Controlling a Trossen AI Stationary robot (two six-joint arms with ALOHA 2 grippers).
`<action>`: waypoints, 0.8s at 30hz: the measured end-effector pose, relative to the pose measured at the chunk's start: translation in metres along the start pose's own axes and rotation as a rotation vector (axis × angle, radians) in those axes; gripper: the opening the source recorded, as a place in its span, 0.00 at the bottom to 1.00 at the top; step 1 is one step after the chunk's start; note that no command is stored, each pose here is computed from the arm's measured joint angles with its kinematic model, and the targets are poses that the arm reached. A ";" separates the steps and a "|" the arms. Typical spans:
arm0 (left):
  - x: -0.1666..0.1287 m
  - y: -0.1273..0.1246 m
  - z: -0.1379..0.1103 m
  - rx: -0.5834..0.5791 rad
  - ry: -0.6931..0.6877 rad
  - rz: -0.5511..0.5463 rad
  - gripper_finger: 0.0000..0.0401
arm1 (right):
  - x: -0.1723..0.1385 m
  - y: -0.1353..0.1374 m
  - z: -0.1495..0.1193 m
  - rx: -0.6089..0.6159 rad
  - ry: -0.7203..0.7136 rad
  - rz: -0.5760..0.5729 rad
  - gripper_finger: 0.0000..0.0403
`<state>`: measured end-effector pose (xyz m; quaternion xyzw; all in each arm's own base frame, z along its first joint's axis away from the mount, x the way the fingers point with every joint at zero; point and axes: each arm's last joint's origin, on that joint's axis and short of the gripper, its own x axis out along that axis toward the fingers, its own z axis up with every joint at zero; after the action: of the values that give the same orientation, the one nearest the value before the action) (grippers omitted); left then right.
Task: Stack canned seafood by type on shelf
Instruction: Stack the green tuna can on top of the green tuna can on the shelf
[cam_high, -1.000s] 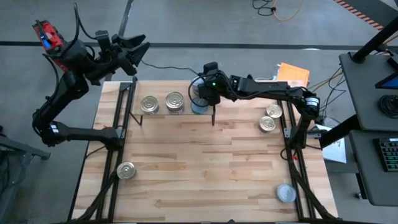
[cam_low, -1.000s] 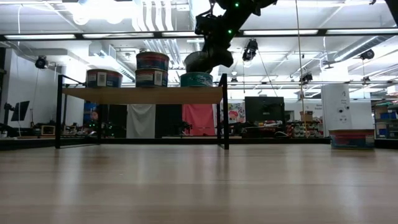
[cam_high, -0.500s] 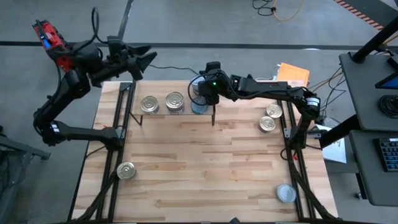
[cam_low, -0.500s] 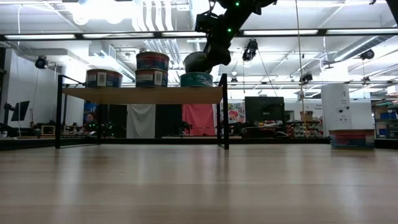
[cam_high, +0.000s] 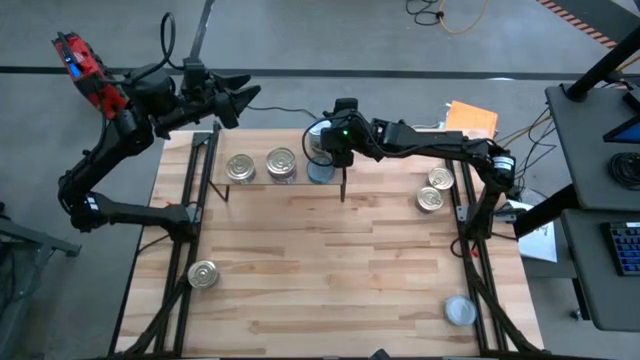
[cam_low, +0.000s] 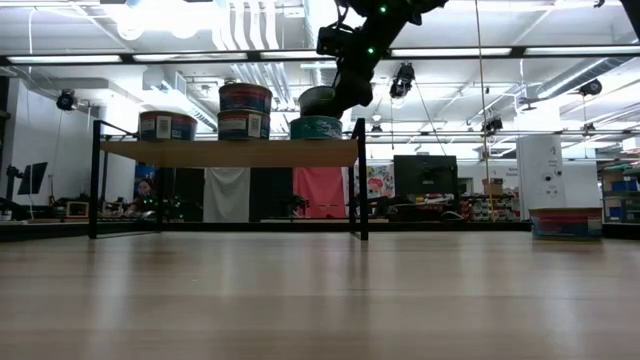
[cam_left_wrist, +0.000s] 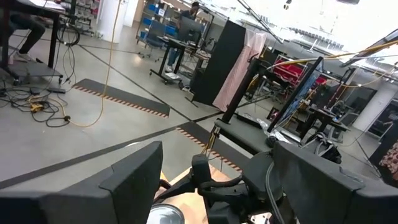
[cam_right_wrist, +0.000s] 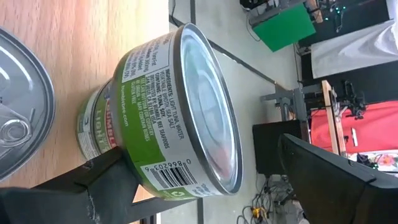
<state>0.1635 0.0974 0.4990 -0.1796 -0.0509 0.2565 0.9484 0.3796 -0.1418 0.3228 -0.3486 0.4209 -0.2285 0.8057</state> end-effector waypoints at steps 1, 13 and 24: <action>0.000 0.000 0.000 0.000 0.001 0.000 0.72 | 0.000 0.000 0.000 -0.002 0.001 0.001 0.88; 0.000 0.000 0.000 0.000 0.000 0.000 0.72 | -0.012 -0.010 0.004 0.111 -0.028 0.108 0.88; 0.000 0.000 0.000 0.000 0.000 -0.001 0.72 | -0.024 -0.022 0.009 0.173 -0.046 0.140 0.88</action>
<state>0.1637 0.0974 0.4990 -0.1797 -0.0510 0.2561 0.9484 0.3726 -0.1367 0.3560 -0.2526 0.4043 -0.1989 0.8563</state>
